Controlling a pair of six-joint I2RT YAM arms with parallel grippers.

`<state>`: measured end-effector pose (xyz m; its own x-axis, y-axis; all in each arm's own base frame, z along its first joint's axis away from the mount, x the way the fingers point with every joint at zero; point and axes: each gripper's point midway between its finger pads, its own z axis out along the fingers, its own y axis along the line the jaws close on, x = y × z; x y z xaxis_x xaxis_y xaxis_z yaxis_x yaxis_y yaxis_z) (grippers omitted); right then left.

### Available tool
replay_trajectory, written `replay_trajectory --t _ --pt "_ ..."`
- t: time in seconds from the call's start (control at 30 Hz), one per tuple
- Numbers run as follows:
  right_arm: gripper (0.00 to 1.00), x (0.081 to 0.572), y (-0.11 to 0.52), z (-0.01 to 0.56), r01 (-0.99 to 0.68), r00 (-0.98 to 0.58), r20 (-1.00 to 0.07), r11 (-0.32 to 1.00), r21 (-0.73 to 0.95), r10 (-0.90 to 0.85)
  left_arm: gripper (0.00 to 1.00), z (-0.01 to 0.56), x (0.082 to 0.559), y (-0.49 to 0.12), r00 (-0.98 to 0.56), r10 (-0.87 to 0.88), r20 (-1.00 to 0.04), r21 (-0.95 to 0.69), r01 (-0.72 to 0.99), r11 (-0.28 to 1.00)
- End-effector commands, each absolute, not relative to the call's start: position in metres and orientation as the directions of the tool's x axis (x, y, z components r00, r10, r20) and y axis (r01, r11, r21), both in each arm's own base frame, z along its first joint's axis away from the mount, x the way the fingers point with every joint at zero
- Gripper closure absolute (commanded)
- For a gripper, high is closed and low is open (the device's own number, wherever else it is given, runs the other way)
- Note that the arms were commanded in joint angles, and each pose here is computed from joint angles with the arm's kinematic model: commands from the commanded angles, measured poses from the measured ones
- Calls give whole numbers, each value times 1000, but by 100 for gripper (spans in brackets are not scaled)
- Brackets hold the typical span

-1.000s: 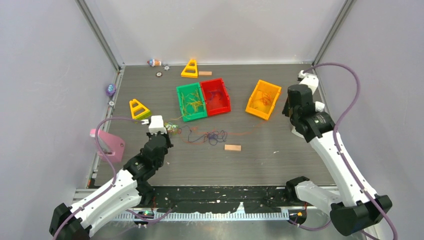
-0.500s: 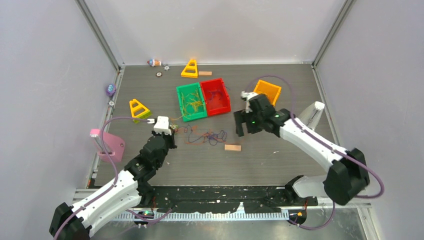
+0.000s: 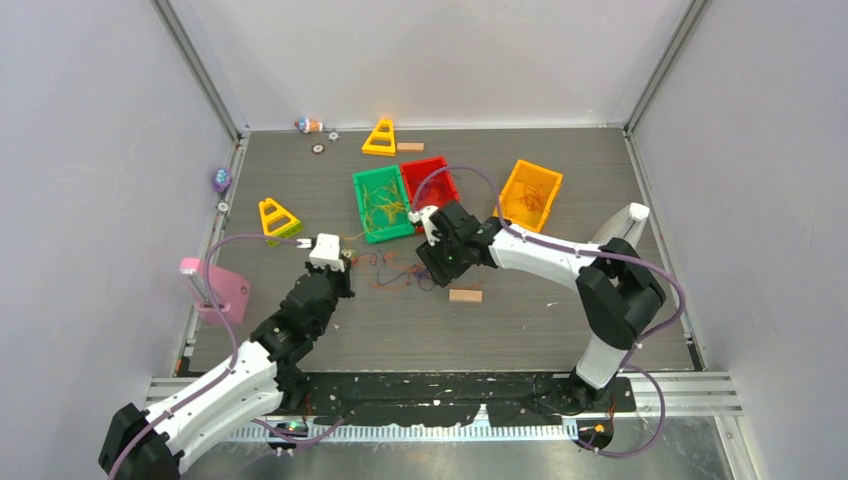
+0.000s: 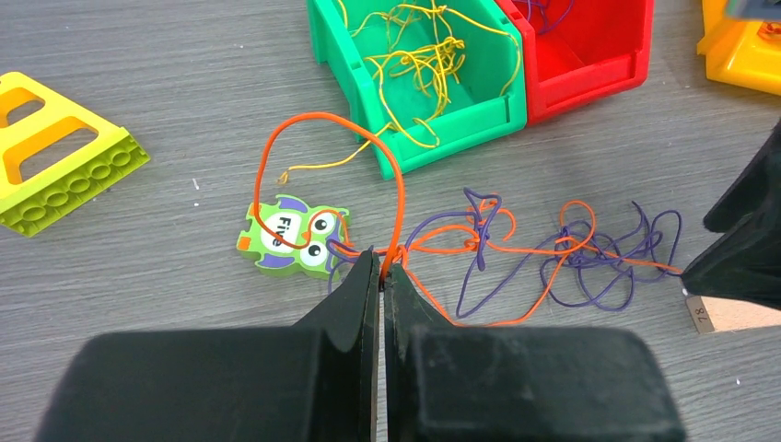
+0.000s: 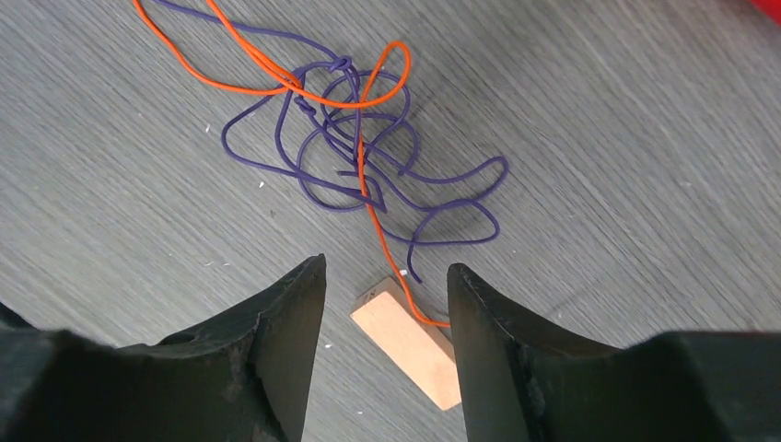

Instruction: Untangle the cables

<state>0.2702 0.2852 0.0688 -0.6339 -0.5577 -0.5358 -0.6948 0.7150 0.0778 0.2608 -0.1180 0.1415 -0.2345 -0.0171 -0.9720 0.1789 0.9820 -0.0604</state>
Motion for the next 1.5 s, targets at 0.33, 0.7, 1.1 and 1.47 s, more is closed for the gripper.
replay_trajectory --t 0.33,0.7,1.1,1.47 --pt "68 280 309 44 -735 -593 -555 673 78 -583 100 155 266 -118 -180 -46 -983 -76 166 983" --pt "94 284 282 75 -636 -616 -609 772 10 -500 100 153 267 -114 -184 -40 -982 -68 145 987" --pt "95 322 93 171 77 -604 -783 989 129 149 100 142 266 -56 -206 -117 -971 -72 -214 974" --pt "95 302 16 184 375 -459 -788 893 248 411 100 146 257 -13 -137 -206 -969 -134 -407 903"
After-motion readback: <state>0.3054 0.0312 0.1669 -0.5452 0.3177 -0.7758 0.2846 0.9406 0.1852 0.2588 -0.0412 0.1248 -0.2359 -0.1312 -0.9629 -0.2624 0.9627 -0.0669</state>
